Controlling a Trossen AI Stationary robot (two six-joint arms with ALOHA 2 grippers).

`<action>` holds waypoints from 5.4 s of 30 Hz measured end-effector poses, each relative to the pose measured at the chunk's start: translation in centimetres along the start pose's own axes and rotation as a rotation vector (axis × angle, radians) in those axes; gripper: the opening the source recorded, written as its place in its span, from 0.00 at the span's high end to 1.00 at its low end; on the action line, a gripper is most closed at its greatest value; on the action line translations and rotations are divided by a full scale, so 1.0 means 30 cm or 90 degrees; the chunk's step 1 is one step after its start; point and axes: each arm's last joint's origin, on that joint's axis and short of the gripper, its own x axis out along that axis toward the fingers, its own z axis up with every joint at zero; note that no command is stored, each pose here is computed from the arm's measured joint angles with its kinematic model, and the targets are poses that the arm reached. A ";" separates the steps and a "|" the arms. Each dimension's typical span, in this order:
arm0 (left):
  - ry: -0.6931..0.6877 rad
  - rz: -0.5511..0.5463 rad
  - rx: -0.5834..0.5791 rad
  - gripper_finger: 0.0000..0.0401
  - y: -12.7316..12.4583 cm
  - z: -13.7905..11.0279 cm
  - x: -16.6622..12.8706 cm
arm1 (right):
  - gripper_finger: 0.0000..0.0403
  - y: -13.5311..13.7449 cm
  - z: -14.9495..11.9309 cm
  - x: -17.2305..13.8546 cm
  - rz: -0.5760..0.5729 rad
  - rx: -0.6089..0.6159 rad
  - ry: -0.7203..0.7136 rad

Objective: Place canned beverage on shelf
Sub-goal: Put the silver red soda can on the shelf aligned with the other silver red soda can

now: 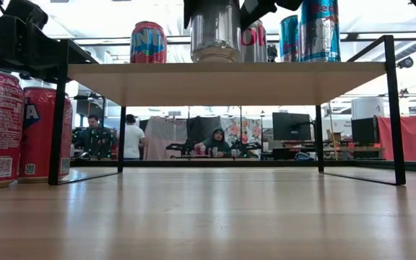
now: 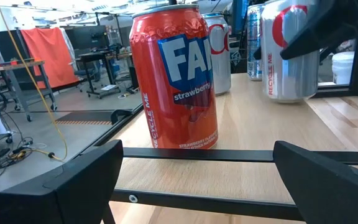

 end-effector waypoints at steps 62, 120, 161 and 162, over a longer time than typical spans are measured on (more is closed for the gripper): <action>0.000 0.000 0.000 0.00 0.000 0.000 0.000 | 0.01 0.006 -0.036 -0.013 0.009 0.021 -0.032; 0.000 0.000 0.000 0.00 0.000 0.000 0.000 | 0.01 -0.118 -0.408 -0.276 0.038 0.118 0.101; 0.000 0.000 0.000 0.00 0.000 0.000 0.000 | 0.01 -0.059 -0.701 -0.241 0.264 0.004 -0.229; 0.000 0.000 0.000 0.00 0.000 0.000 0.000 | 0.01 -0.054 -0.699 -0.242 0.264 0.000 -0.231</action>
